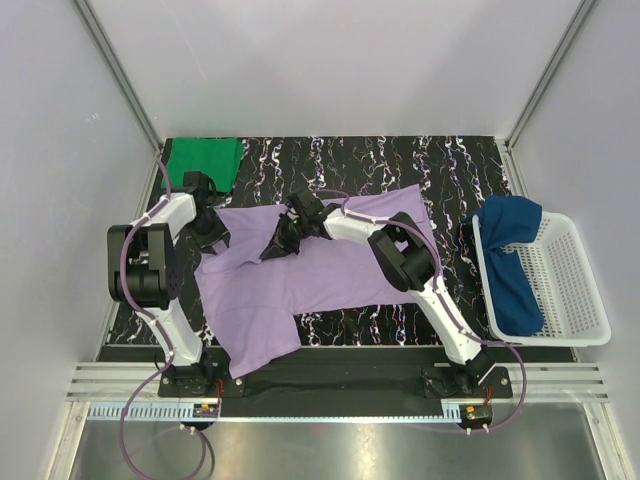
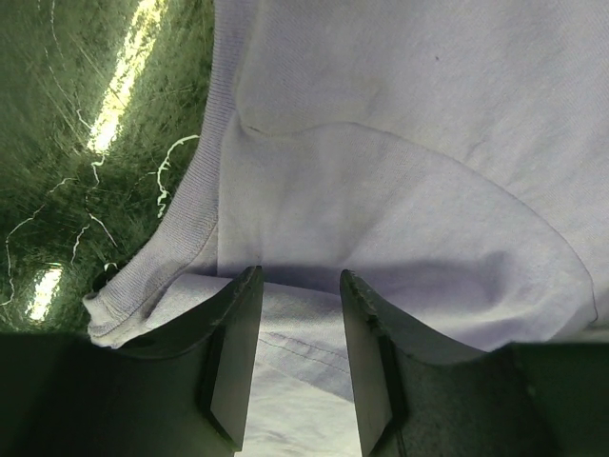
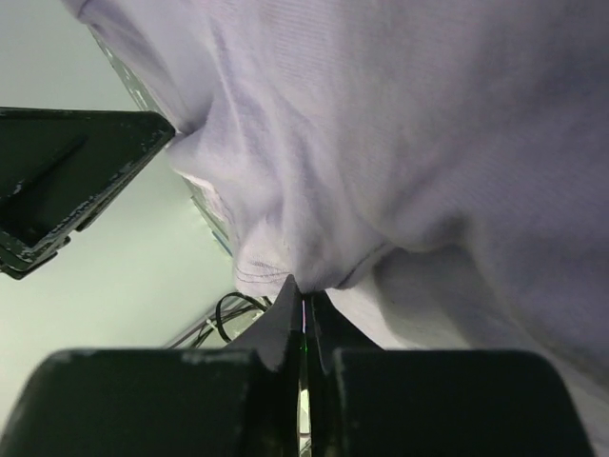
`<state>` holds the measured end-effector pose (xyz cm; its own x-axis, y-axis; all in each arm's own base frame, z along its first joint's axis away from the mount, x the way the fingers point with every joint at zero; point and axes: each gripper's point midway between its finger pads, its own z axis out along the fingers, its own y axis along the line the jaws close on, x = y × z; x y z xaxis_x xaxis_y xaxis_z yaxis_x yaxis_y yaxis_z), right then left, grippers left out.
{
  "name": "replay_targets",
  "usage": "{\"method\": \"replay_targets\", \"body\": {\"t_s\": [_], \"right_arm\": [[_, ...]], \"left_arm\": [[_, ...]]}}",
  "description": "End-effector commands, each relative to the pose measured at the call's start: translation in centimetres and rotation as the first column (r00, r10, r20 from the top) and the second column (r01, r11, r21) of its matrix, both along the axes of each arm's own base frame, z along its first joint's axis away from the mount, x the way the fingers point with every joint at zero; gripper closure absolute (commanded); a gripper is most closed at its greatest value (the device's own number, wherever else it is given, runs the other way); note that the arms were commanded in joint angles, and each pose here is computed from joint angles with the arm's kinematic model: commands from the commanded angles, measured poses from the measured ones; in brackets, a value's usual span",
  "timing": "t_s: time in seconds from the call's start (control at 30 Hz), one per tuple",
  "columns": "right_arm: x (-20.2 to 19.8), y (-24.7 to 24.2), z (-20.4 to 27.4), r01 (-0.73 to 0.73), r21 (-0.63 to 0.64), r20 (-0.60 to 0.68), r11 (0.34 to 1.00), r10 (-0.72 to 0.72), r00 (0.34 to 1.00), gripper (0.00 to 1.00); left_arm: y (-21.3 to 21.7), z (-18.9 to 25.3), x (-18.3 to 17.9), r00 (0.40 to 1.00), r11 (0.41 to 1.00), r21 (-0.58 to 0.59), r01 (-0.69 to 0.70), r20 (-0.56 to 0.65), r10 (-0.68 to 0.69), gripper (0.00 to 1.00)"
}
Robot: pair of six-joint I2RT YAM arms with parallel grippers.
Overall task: Fold and stack the t-shirts
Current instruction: Fold the tshirt
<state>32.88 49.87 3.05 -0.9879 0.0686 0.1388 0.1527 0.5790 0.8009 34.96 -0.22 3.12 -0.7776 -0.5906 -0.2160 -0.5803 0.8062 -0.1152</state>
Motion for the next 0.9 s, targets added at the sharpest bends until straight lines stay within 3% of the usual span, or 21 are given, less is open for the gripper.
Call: {"method": "replay_targets", "body": {"t_s": [0.0,0.4,0.87], "right_arm": [[-0.7,0.5,2.6,-0.034,0.024,0.033,0.999,0.033,0.999,1.00],[-2.5,-0.4,7.4,-0.052,0.076,-0.040,0.996,0.055,0.998,1.00],[-1.6,-1.8,7.6,-0.013,0.131,-0.100,0.991,0.027,0.995,1.00]], "left_arm": [[0.7,0.3,0.9,0.999,0.999,0.031,-0.018,0.028,0.017,0.56],[1.4,-0.6,0.7,1.000,0.998,0.069,0.000,-0.001,0.000,0.56],[2.2,-0.3,0.9,1.000,0.993,0.117,0.029,-0.007,-0.028,0.56]]}}
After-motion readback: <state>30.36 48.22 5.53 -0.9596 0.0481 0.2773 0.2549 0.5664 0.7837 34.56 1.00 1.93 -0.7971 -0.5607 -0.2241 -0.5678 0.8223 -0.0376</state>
